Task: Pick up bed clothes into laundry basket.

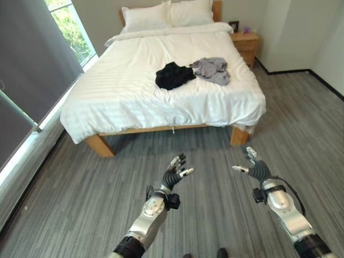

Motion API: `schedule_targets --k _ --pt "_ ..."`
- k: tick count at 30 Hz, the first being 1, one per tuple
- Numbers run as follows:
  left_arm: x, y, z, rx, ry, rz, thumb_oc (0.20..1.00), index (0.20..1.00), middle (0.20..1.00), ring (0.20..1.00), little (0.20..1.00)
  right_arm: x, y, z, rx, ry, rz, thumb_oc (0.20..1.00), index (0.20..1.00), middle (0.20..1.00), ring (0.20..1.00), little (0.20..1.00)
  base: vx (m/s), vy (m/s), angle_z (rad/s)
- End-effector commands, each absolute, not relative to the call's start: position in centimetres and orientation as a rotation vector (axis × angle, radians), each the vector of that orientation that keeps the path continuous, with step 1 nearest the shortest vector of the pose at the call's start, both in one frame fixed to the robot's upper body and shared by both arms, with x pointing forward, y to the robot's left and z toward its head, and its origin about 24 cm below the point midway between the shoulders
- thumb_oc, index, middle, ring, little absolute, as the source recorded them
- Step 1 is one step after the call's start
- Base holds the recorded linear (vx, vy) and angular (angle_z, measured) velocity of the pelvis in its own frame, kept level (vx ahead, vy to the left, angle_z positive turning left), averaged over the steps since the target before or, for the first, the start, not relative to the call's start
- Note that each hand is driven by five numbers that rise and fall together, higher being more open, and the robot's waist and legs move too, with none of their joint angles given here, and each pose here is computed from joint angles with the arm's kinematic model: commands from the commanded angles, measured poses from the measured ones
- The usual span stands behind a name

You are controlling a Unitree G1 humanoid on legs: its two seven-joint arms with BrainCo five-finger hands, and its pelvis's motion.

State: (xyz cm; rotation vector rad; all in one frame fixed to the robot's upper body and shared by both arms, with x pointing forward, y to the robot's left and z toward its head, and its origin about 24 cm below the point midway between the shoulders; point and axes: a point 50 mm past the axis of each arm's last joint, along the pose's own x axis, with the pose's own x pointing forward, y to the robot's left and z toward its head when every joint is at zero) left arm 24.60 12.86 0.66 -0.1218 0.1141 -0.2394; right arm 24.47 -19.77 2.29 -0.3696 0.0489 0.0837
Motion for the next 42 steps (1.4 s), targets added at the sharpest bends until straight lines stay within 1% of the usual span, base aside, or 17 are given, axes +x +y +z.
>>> schedule_targets --k 1,3,6,11,14,19,20,26,32,36,40,42 --pt "26.3 14.0 5.3 -0.083 -0.13 -0.232 1.0 1.0 1.0 1.0 1.0 25.0 -19.4 5.8 -0.337 -0.134 0.072 1.0 1.0 1.0 1.0 1.0 0.02 -0.06 0.1" --pt "26.3 14.1 6.5 -0.07 -0.191 -0.245 1.0 1.0 1.0 1.0 1.0 24.8 -18.9 6.2 -0.297 -0.156 0.082 1.0 1.0 1.0 1.0 1.0 0.04 -0.093 0.08" --pt "25.9 13.4 7.1 -0.104 -0.222 -0.263 1.0 1.0 1.0 1.0 1.0 23.8 -18.0 6.3 -0.256 -0.172 0.126 1.0 1.0 1.0 1.0 1.0 0.05 -0.093 -0.17" --pt "25.9 12.0 6.6 -0.207 -0.206 -0.257 1.0 1.0 1.0 1.0 1.0 23.9 -17.0 6.4 -0.339 -0.188 0.162 1.0 1.0 1.0 1.0 1.0 0.03 -0.128 -0.39" --pt "25.5 11.5 5.6 -0.284 -0.152 -0.26 1.0 1.0 1.0 1.0 1.0 24.1 -16.5 6.6 -0.372 -0.202 0.196 1.0 1.0 1.0 1.0 1.0 0.43 0.016 -0.77" --pt "24.8 11.2 4.2 -0.313 -0.092 -0.268 1.0 1.0 1.0 1.0 1.0 24.6 -16.5 6.5 -0.427 -0.2 0.212 1.0 1.0 1.0 1.0 1.0 0.48 0.043 -0.57" --pt "24.2 11.3 3.6 -0.311 -0.063 -0.255 1.0 1.0 1.0 1.0 1.0 24.3 -15.7 6.0 -0.424 -0.189 0.234 1.0 1.0 1.0 1.0 1.0 0.68 0.107 -0.54" --pt "24.5 11.1 4.0 -0.283 -0.071 -0.292 1.0 1.0 1.0 1.0 1.0 24.3 -15.0 6.0 -0.409 -0.199 0.24 1.0 1.0 1.0 1.0 1.0 0.34 0.052 -0.42" --pt "25.6 11.3 5.8 -0.219 -0.149 -0.314 1.0 1.0 1.0 1.0 1.0 24.9 -15.8 7.8 -0.415 -0.264 0.183 1.0 1.0 1.0 1.0 1.0 0.52 0.077 0.59" --pt "25.6 11.5 5.4 -0.228 -0.135 -0.317 1.0 1.0 1.0 1.0 1.0 25.0 -16.8 8.3 -0.429 -0.278 0.135 1.0 1.0 1.0 1.0 1.0 0.52 -0.13 0.96" --pt "26.0 12.2 5.3 -0.227 -0.131 -0.288 1.0 1.0 1.0 1.0 1.0 25.2 -16.8 8.7 -0.453 -0.293 0.123 1.0 1.0 1.0 1.0 1.0 0.52 -0.179 0.74" --pt "26.0 12.0 5.5 -0.232 -0.14 -0.314 1.0 1.0 1.0 1.0 1.0 25.1 -17.1 8.8 -0.49 -0.293 0.119 1.0 1.0 1.0 1.0 1.0 0.44 -0.161 0.42"
